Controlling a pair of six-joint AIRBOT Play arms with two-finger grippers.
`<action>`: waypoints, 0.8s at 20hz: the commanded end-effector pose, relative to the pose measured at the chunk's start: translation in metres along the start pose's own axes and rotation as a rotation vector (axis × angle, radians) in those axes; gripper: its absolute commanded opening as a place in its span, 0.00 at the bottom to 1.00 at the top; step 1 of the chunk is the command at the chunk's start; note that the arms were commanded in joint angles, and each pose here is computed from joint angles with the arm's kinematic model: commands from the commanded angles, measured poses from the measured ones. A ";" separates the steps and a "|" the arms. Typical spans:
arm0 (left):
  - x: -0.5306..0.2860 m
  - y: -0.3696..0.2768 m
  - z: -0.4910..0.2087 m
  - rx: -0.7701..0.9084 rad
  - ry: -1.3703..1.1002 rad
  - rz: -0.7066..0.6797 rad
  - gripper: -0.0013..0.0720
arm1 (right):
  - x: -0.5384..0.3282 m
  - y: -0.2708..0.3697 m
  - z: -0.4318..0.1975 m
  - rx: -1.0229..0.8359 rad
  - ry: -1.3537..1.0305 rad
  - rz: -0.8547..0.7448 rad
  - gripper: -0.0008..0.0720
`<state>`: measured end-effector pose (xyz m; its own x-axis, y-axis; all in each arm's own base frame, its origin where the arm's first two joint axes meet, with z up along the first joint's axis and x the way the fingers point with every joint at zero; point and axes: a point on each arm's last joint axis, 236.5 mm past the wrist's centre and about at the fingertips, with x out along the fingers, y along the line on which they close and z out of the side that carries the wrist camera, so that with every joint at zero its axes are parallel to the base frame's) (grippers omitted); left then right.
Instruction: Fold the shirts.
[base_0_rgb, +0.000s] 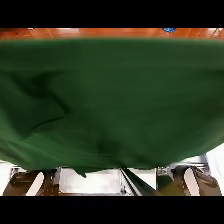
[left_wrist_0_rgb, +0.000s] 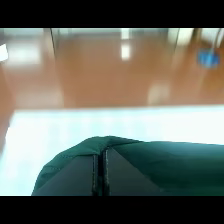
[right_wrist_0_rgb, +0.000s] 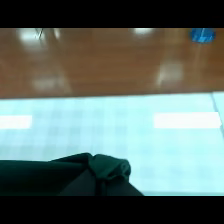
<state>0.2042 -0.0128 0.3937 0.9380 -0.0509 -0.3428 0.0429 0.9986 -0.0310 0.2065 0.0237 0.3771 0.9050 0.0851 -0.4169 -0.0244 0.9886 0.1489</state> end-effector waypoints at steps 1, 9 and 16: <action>0.087 0.007 -0.066 -0.061 0.221 0.004 0.04 | 0.062 -0.013 -0.046 0.069 0.165 0.083 0.03; 0.335 0.000 -0.172 -0.274 0.408 -0.063 0.04 | 0.301 -0.062 -0.153 0.245 0.422 0.153 0.03; 0.452 0.000 -0.261 -0.320 0.765 -0.085 0.05 | 0.437 -0.085 -0.187 0.449 0.551 0.162 0.03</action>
<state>0.5208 -0.0319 0.0453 0.5680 -0.1925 -0.8002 -0.0846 0.9535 -0.2894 0.4888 -0.0031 0.0491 0.5879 0.3564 -0.7262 0.0989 0.8593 0.5018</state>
